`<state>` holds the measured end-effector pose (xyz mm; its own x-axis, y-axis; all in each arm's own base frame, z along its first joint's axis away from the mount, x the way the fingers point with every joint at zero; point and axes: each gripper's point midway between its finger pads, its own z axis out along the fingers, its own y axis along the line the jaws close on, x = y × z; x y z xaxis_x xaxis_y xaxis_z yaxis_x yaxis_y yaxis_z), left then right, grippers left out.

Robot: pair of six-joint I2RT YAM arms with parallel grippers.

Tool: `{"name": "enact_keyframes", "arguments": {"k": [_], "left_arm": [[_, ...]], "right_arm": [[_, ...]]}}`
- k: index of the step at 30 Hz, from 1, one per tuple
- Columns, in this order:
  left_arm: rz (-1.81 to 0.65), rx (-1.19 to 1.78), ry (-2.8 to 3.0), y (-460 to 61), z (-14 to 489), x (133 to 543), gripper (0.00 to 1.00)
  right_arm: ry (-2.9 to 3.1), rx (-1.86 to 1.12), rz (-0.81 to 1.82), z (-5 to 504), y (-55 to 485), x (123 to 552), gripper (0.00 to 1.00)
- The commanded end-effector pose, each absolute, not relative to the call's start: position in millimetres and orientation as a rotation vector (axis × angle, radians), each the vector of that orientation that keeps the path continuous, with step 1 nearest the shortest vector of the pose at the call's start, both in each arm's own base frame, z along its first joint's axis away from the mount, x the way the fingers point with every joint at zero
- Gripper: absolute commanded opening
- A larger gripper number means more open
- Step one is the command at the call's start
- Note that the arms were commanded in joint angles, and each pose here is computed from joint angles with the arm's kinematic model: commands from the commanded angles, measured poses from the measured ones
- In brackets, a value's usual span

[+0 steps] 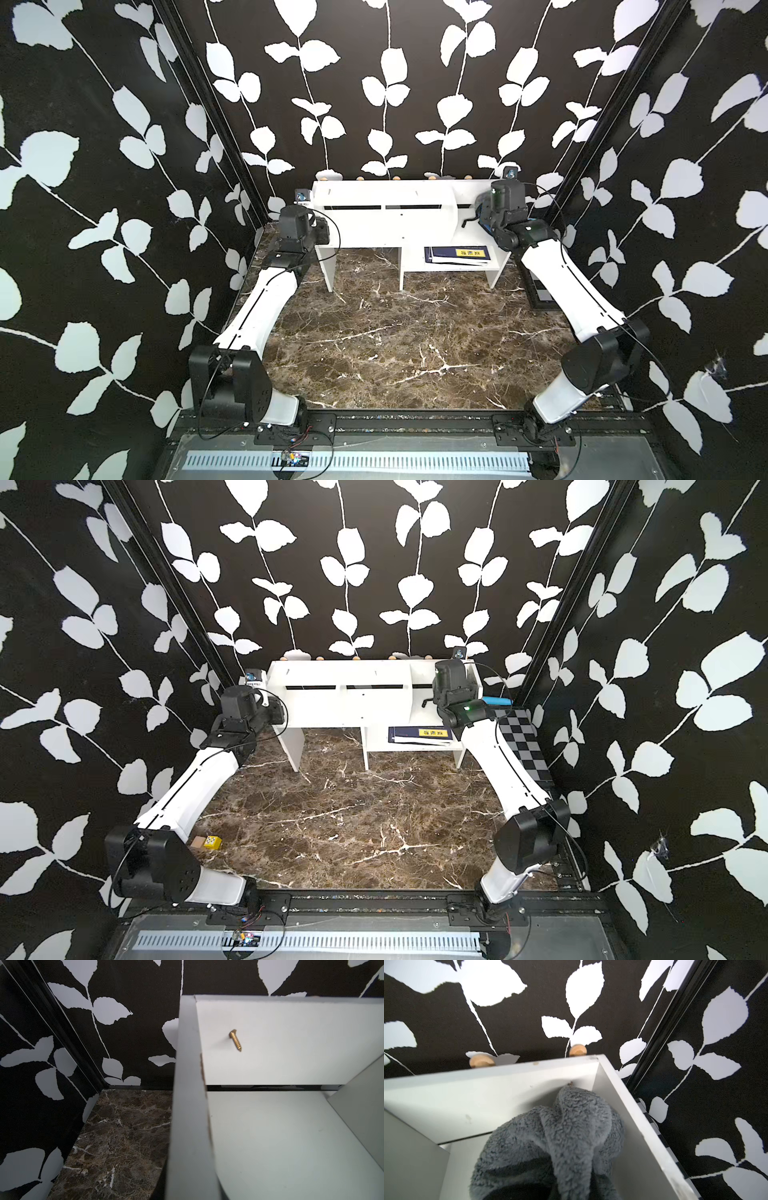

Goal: Wipe the bookshelf clean with a cloth
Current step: Wipe the dust from the shelf.

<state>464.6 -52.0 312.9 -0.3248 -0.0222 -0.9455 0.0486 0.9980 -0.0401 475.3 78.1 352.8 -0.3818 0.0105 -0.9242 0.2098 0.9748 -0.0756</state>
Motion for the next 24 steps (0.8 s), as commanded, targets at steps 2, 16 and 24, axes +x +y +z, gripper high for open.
{"name": "enact_keyframes", "arguments": {"k": [2, 16, 24], "left_arm": [[-0.128, -0.147, 1.968, -34.2, 297.1, 462.6, 0.0], [-0.14, -0.14, 1.973, -36.3, 295.3, 463.4, 0.0], [-0.142, -0.135, 1.977, -37.1, 293.8, 464.3, 0.0]], "right_arm": [[1.98, 0.158, -0.157, 330.1, 80.4, 462.3, 0.0], [2.051, -0.036, 0.325, 324.8, 175.5, 481.9, 0.0], [1.898, 0.006, 0.345, 392.7, 173.5, 492.9, 0.0]]}}
